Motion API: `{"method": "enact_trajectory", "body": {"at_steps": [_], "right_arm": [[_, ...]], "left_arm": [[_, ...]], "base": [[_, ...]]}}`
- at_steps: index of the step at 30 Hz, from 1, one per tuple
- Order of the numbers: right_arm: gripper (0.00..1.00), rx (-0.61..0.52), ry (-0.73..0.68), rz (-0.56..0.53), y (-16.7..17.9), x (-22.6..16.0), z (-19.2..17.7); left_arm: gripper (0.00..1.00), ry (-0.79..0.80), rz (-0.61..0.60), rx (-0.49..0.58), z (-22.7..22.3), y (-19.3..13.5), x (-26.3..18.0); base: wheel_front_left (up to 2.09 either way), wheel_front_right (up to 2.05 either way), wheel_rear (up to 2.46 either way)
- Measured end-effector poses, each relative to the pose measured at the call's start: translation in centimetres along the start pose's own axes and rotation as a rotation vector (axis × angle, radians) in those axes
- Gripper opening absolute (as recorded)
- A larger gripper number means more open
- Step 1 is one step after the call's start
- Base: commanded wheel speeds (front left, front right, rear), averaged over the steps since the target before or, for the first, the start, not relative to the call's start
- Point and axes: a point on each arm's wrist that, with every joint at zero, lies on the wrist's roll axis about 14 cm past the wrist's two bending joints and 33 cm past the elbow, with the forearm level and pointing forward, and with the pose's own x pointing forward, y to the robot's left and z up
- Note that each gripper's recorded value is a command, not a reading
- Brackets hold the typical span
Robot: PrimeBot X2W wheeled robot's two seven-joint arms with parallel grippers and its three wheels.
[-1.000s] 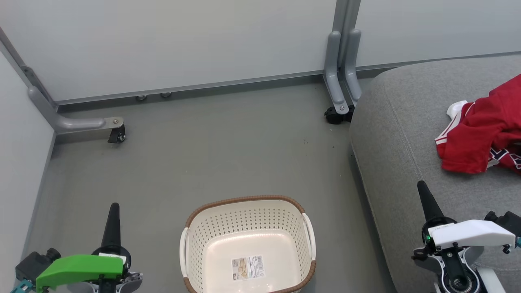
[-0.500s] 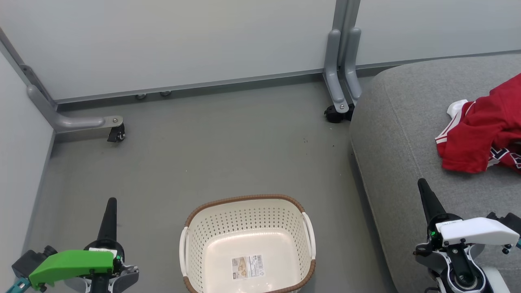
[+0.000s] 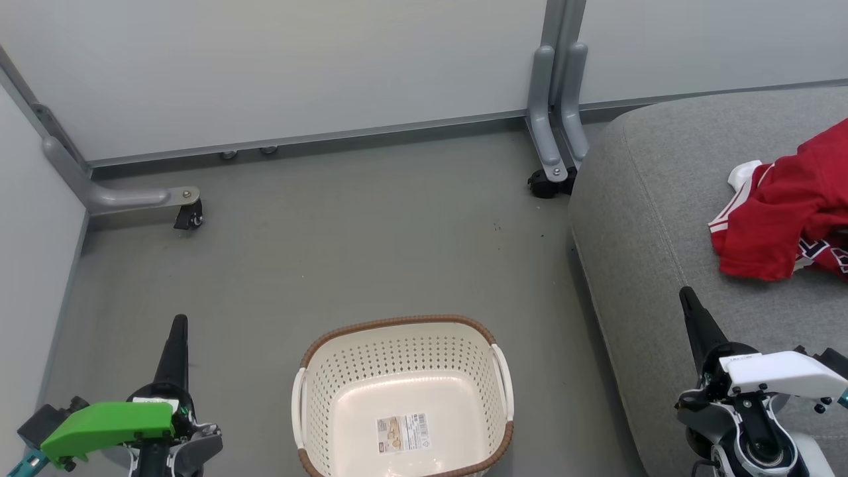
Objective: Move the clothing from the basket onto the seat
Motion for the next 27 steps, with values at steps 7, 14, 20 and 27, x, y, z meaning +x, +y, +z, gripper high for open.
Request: {"method": "enact_trajectory", "body": {"at_steps": [7,14,20,27], "right_arm": [[0.00,0.061,0.000,0.004,0.05,0.12,0.11],[0.00,0.110,-0.001,0.007,0.09,0.22,0.24],[0.00,0.148,-0.001,0.013,0.21,0.35,0.34],[0.00,0.150,0.000,0.014,0.25,0.38,0.33]], "left_arm": [[0.00,0.002,-0.009,-0.056,0.08,-0.26,0.26],[0.00,0.005,-0.018,-0.097,0.18,-0.54,0.51],[0.00,0.006,-0.023,-0.133,0.27,-0.62,0.62],[0.00,0.005,-0.024,-0.137,0.31,-0.66,0.64]], "base": [[0.00,0.00,0.00],[0.00,0.00,0.00],[0.00,0.00,0.00],[0.00,0.00,0.00]]}}
